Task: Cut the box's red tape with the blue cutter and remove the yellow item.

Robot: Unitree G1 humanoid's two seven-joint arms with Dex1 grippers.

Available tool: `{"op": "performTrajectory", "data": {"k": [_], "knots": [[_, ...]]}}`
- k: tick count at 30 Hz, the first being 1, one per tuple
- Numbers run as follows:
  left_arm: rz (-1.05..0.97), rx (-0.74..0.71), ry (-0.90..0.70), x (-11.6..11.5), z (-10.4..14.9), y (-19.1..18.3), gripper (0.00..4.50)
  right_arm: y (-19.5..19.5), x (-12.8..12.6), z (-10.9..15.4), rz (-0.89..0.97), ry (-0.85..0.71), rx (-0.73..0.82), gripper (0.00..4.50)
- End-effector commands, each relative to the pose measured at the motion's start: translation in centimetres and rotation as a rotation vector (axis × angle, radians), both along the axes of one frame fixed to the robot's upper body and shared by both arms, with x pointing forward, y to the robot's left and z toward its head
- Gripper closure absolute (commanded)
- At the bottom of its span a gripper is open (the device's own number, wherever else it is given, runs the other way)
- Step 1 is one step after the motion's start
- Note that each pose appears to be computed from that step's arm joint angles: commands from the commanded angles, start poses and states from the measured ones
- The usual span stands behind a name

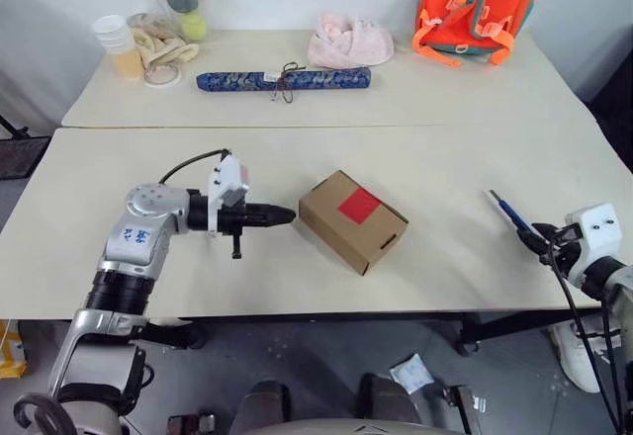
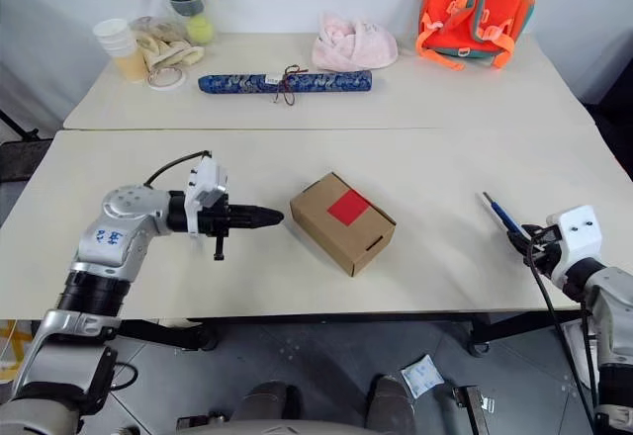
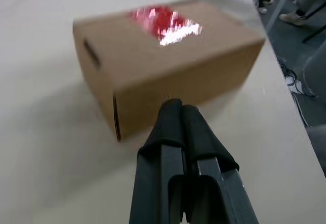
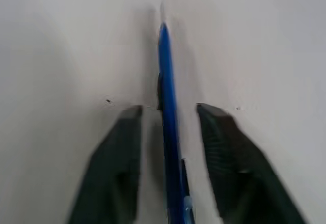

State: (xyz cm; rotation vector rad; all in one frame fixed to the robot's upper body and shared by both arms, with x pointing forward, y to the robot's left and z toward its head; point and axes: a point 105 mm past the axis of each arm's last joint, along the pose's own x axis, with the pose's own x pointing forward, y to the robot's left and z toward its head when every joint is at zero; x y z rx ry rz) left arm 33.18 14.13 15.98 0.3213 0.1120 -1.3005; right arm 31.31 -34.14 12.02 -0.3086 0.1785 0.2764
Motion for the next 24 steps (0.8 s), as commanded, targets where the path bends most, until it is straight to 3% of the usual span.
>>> {"op": "performTrajectory", "data": {"k": [1, 3, 6, 9, 12, 15, 18, 24], "knots": [[0.031, -0.013, -0.047, -0.6, 0.9, 0.9, 4.50, 0.6, -0.9, 3.8, 0.109, -0.144, -0.024, 1.37], [0.044, -0.006, -0.032, -1.3, 0.3, 1.3, 4.50, 1.5, -1.8, 5.6, 0.196, -0.172, -0.016, 0.75], [0.056, 0.000, 0.004, -2.0, -0.4, 1.5, 4.50, 3.8, -2.8, 7.8, 0.330, -0.157, 0.037, 0.75], [0.050, 0.004, 0.033, -2.4, -1.3, 1.0, 4.50, 5.9, -2.3, 7.8, 0.399, -0.120, 0.006, 1.43], [0.059, 0.001, 0.067, -2.4, -2.3, -0.2, 4.50, 8.4, -0.7, 7.2, 0.443, -0.112, -0.089, 2.44], [0.029, -0.022, 0.098, -2.6, -2.8, -2.1, 4.50, 11.0, 2.0, 7.1, 0.434, -0.160, -0.070, 3.51], [0.054, -0.029, 0.113, -1.7, -3.1, -3.5, 4.50, 12.8, 4.0, 4.1, 0.446, -0.121, -0.180, 4.46], [0.118, -0.021, 0.107, -0.3, -3.2, -4.3, 4.50, 16.5, 4.0, 1.2, 0.591, -0.048, -0.117, 4.46]]}}
